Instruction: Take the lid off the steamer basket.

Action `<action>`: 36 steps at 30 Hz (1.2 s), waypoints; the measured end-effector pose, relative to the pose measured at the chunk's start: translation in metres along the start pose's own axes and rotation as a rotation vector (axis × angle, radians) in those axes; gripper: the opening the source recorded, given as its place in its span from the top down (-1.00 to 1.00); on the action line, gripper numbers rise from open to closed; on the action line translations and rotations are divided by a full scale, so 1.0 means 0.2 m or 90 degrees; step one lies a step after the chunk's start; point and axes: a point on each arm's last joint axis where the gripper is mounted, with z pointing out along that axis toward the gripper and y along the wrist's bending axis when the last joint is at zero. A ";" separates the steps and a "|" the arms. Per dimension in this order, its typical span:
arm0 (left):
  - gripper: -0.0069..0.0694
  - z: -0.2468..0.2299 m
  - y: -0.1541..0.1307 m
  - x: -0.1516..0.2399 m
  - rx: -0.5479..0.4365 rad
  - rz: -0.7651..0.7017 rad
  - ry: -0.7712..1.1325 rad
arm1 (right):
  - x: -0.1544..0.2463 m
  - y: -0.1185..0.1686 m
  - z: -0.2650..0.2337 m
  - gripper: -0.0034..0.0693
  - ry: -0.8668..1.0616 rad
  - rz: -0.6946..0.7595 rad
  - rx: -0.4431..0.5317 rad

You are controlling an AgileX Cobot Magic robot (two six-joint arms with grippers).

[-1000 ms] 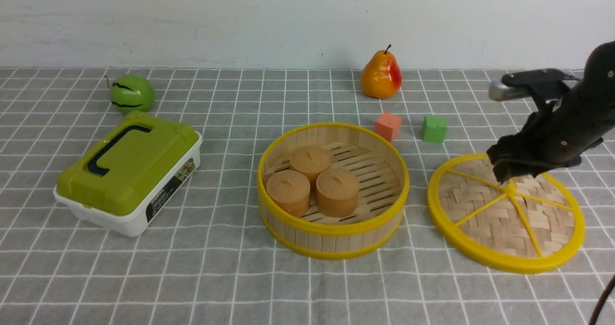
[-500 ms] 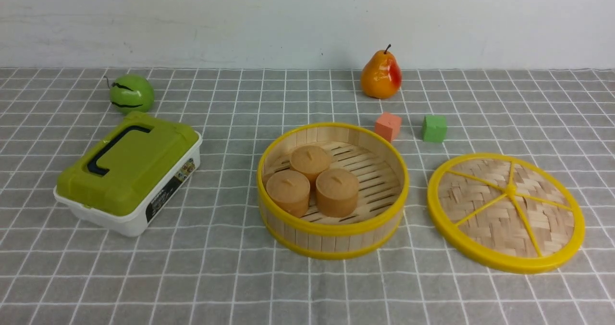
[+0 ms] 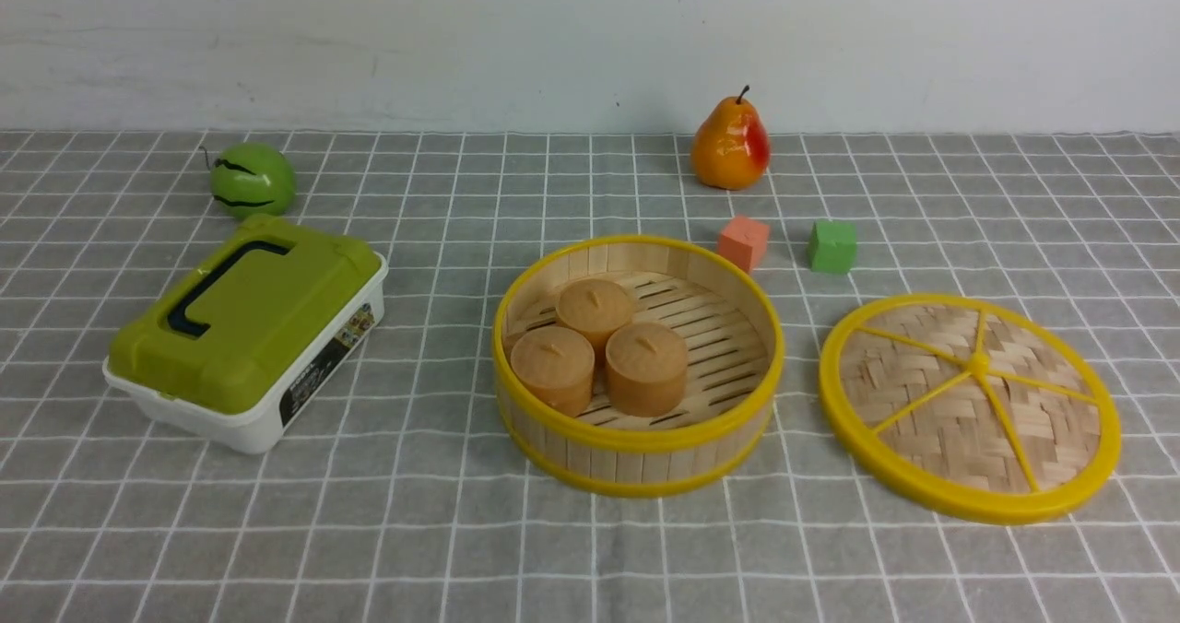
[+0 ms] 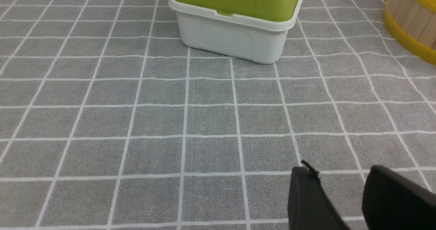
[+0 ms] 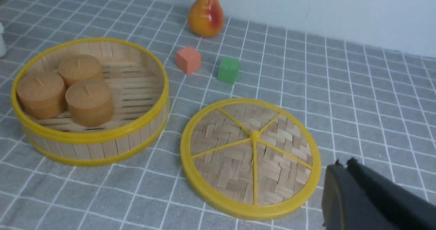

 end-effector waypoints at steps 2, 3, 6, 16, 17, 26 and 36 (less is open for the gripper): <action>0.19 0.00 0.00 0.00 0.000 0.000 0.000 | 0.00 0.01 -0.03 0.96 -0.013 0.001 -0.001; 0.19 0.00 0.00 0.00 0.000 0.000 0.000 | 0.00 0.01 -0.03 0.96 -0.013 0.000 -0.001; 0.19 0.00 0.00 0.00 0.000 0.000 0.000 | 0.02 0.01 -0.05 0.95 -0.004 0.000 -0.004; 0.19 0.00 0.00 0.00 0.000 0.000 0.000 | 0.20 0.00 0.11 0.93 -0.099 0.048 0.015; 0.19 0.00 0.00 0.00 0.000 0.000 0.000 | 0.27 0.00 0.14 0.92 -0.115 0.049 0.027; 0.19 0.00 0.00 0.00 0.000 0.000 0.000 | 0.77 -0.02 0.20 0.91 -0.166 0.070 0.132; 0.19 0.00 0.00 0.00 0.000 0.000 0.000 | 0.97 -0.03 0.21 0.89 -0.050 0.193 0.175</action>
